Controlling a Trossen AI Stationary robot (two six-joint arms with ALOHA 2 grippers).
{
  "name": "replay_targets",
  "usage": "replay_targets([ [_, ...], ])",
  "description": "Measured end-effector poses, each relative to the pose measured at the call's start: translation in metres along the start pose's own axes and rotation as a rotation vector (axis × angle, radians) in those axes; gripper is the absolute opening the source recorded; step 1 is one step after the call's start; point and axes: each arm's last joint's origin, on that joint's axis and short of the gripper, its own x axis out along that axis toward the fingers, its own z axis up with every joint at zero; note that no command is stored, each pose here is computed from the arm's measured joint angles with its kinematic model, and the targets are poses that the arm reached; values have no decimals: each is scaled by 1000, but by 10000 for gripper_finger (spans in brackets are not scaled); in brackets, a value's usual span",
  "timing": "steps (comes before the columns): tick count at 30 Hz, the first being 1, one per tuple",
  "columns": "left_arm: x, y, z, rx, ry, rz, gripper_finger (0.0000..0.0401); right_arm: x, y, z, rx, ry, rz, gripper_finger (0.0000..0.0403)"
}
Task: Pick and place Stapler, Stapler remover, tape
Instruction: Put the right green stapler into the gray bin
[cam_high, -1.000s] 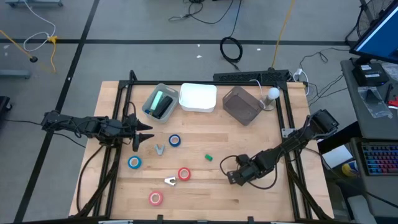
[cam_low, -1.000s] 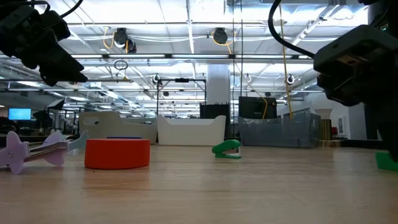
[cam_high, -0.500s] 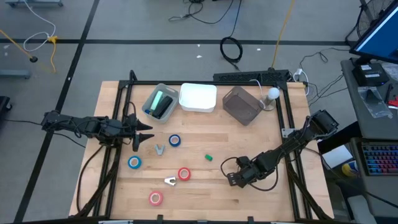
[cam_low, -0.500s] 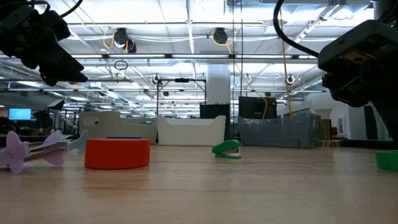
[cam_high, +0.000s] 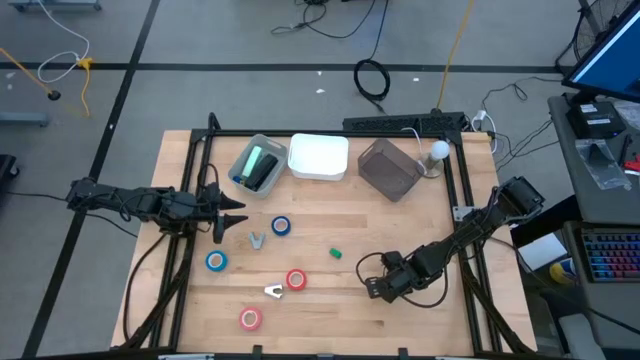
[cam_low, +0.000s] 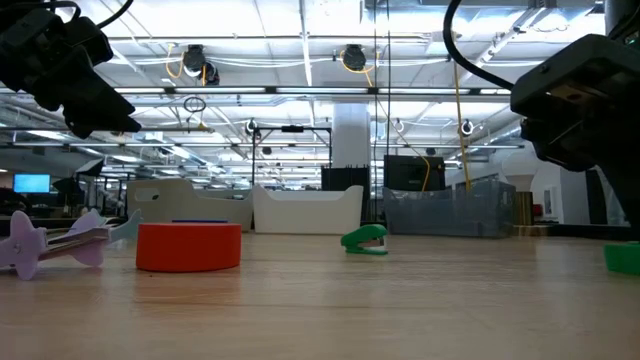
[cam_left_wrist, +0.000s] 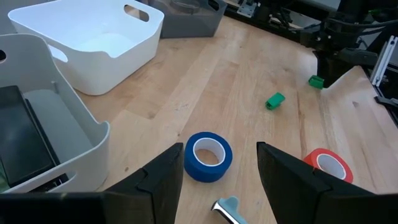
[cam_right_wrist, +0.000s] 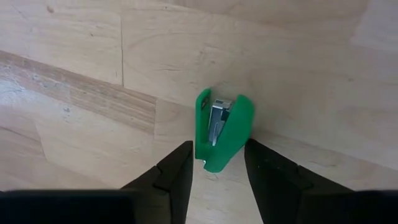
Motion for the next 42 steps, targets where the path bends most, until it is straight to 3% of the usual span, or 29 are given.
replay_targets([
  [11,0,0,0,0,0,0,207,0,-1,1,-8,-10,-5,63],
  [22,-1,-5,13,-49,-125,-56,207,0,1,0,-64,-12,19,57],
  [32,-6,-12,31,-116,-313,-130,207,-3,29,19,-176,-90,260,56],
  [42,-2,-13,34,-235,-331,-123,207,-23,67,68,-408,-208,545,55],
])
